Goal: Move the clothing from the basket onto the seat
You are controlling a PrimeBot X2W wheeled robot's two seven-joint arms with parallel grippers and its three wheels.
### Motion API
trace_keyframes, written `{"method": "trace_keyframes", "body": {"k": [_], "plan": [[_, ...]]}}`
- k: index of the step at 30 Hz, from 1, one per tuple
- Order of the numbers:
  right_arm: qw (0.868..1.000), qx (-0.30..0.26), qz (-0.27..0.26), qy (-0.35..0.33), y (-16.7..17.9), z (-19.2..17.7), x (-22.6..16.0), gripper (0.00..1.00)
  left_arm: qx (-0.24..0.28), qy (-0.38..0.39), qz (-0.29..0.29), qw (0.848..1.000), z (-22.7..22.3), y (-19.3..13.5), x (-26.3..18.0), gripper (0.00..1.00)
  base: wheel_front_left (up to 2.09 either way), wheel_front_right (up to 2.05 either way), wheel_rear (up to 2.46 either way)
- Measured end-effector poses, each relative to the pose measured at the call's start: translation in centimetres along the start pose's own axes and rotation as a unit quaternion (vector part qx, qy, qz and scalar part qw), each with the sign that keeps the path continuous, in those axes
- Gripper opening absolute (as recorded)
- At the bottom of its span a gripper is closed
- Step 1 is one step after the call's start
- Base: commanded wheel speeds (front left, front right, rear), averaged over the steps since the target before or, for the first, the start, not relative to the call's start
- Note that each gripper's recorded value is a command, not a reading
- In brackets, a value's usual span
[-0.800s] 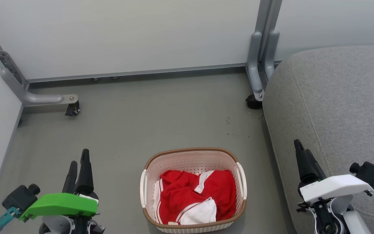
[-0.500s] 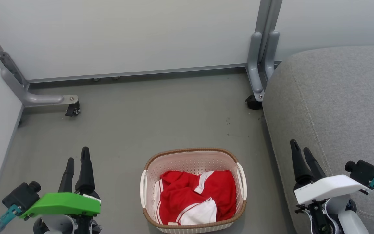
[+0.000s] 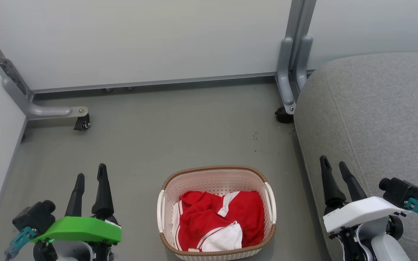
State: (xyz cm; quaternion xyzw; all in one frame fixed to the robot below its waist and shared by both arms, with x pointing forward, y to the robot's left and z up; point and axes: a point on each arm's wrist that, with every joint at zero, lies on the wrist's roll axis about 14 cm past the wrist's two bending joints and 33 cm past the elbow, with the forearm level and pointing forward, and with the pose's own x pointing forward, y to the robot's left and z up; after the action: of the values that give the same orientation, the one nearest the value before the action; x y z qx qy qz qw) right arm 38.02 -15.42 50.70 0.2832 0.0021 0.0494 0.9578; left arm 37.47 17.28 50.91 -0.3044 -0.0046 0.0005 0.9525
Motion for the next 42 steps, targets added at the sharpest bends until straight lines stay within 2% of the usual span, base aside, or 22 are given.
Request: {"method": "trace_keyframes", "body": {"k": [16,42], "plan": [[0.997,-0.075,0.016,-0.005,0.7,-0.2,-0.4,1.00,0.082,-0.013,-0.011,0.997,0.1,-0.6,-0.4,1.00,0.00,0.00,0.00],[0.980,-0.190,0.058,-0.014,2.7,-0.6,-1.0,1.00,0.192,-0.023,-0.038,0.980,-0.5,-1.7,-1.4,1.00,0.00,0.00,0.00]]}}
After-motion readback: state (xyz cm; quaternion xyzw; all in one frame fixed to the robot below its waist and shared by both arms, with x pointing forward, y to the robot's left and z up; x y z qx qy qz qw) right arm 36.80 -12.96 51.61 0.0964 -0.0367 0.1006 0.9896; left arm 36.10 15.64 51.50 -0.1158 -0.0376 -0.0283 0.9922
